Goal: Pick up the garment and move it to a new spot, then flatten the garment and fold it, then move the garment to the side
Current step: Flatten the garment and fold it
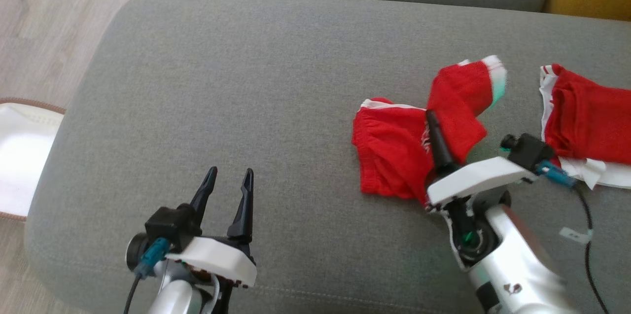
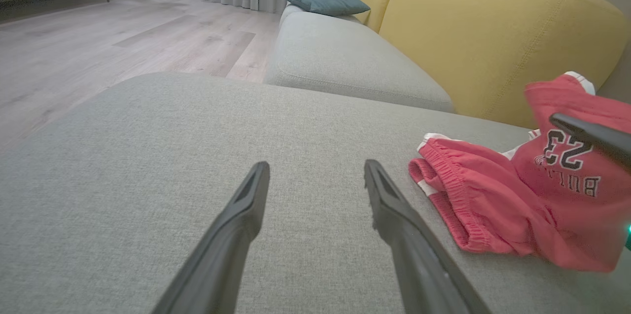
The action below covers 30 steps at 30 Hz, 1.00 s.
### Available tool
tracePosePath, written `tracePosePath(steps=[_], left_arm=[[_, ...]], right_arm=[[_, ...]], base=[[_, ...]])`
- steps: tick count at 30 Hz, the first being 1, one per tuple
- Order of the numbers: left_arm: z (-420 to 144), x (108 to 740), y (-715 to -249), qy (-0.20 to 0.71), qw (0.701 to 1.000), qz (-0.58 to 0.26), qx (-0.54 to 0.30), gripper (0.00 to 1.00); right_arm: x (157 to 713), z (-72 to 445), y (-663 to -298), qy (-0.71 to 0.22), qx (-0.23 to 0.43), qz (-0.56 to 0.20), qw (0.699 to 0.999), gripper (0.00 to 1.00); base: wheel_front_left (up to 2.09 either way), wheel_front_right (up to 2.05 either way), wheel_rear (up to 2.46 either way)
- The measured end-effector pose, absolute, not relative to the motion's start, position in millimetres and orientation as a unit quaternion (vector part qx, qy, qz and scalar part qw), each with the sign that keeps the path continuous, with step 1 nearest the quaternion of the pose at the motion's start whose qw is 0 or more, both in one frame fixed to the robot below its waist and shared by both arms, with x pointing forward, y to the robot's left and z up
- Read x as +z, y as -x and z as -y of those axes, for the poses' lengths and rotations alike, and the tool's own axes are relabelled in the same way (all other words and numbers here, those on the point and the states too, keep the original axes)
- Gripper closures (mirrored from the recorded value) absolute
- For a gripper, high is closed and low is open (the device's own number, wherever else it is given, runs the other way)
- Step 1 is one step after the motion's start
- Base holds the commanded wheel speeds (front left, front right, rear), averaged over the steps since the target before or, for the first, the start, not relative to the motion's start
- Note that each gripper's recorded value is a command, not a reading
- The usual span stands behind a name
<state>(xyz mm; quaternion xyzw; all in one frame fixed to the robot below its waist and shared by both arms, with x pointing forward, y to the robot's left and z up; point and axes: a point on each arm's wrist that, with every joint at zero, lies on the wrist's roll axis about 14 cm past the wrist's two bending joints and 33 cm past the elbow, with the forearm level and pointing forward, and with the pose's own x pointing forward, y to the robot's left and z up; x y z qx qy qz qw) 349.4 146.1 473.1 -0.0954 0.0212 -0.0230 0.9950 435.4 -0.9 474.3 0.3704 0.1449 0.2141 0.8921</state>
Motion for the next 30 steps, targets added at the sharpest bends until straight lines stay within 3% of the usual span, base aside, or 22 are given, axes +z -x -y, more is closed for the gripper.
tracePosePath(steps=[16, 24, 25, 26, 30], left_arm=[[-156.0, 469.8, -344.2, 0.094, 0.995, -0.026, -0.005, 0.0], [-158.2, 466.2, -342.2, 0.098, 0.995, -0.032, 0.002, 0.0], [-158.1, 465.9, -342.0, 0.097, 0.995, -0.033, 0.002, 0.0], [-158.0, 465.7, -341.8, 0.097, 0.995, -0.033, 0.002, 0.0], [-157.9, 464.9, -341.2, 0.097, 0.995, -0.034, 0.002, 0.0]], right_arm=[[459.2, -41.0, -422.9, -0.318, 0.273, -0.172, 0.891, 1.0], [446.9, -58.2, -416.0, -0.242, 0.315, -0.178, 0.9, 1.0], [442.9, -58.9, -414.0, -0.232, 0.319, -0.183, 0.901, 0.92], [437.8, -58.6, -412.2, -0.218, 0.321, -0.187, 0.903, 0.0], [426.7, -59.4, -405.6, -0.187, 0.332, -0.198, 0.903, 0.0]], base=[[0.0, 0.0, 0.0], [0.0, 0.0, 0.0], [0.0, 0.0, 0.0], [0.0, 0.0, 0.0], [0.0, 0.0, 0.0]])
